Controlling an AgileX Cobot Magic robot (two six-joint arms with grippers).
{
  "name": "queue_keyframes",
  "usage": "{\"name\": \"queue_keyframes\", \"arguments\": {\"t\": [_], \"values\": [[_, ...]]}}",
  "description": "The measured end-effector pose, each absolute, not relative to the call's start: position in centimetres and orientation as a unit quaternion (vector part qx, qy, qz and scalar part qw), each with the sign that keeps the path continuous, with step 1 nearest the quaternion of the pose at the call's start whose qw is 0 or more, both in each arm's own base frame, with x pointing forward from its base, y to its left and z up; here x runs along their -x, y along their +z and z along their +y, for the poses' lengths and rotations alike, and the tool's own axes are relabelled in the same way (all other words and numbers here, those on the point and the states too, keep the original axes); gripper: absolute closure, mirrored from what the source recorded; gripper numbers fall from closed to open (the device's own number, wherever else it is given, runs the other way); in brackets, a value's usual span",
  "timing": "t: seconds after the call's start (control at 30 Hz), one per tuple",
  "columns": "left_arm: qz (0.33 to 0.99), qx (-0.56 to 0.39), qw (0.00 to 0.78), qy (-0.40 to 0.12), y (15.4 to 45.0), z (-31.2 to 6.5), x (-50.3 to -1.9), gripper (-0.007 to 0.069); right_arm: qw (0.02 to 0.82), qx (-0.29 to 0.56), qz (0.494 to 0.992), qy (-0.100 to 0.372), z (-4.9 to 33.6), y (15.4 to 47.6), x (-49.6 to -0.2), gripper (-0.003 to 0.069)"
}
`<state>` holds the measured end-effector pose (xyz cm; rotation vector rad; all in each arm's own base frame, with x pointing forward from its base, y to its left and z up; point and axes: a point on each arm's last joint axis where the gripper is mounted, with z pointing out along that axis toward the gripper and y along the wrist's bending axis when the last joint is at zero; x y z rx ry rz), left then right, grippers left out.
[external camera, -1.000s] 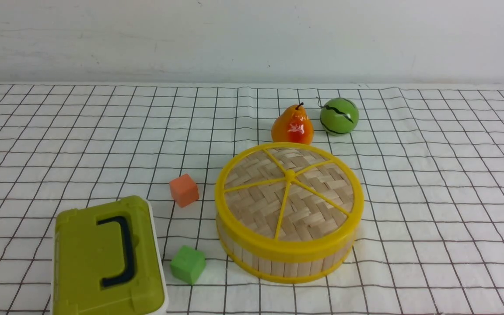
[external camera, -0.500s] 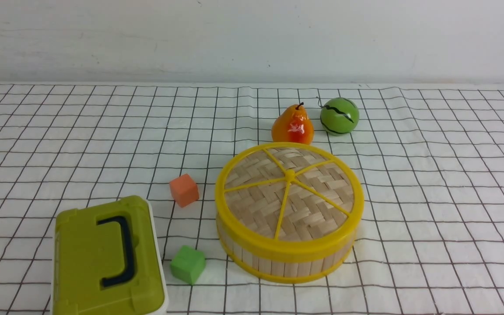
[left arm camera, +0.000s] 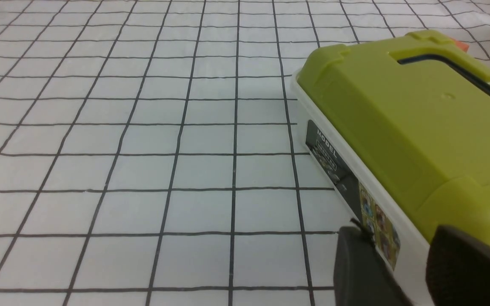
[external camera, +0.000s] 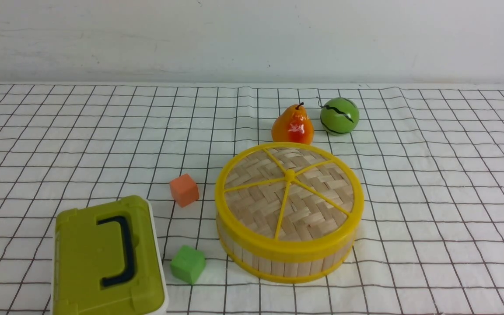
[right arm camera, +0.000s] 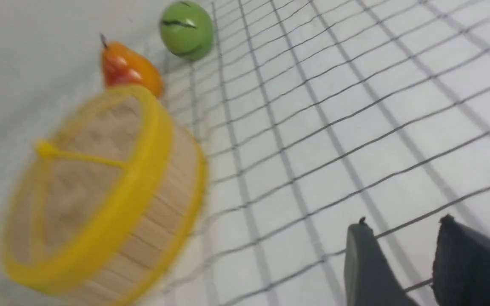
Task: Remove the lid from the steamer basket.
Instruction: Use the right arm to lift the lid of the steamer
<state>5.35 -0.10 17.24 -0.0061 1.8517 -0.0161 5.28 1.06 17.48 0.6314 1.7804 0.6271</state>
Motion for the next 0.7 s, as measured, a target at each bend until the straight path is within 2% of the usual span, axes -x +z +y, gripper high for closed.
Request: {"name": "queue_keyframes", "arguments": {"t": [0.07,0.1,0.2,0.33,0.6,0.7], "values": [[0.799,0.003,0.601,-0.007,17.2,-0.1,-5.3,0.0386,0.497,-0.352,0.704,0.365,1.6,17.6,-5.3,0.0421],[0.799,0.003,0.601,-0.007,17.2,-0.1,-5.3,0.0386,0.480,-0.376,0.688,0.393,1.7,17.7,-5.3,0.0421],[0.799,0.003,0.601,-0.007,17.2,-0.1,-5.3,0.0386,0.464,-0.403,0.662,0.429,1.9,18.0,-5.3,0.0421],[0.799,0.003,0.601,-0.007,17.2,-0.1,-5.3,0.0386,0.473,-0.390,0.669,0.419,1.8,18.0,-5.3,0.0421],[0.799,0.003,0.601,-0.007,17.2,-0.1,-5.3,0.0386,0.526,-0.302,0.715,0.349,1.7,18.1,-5.3,0.0421],[0.799,0.003,0.601,-0.007,17.2,-0.1,-5.3,0.0386,0.583,-0.218,0.721,0.304,1.8,20.8,-5.0,0.0435]]}}
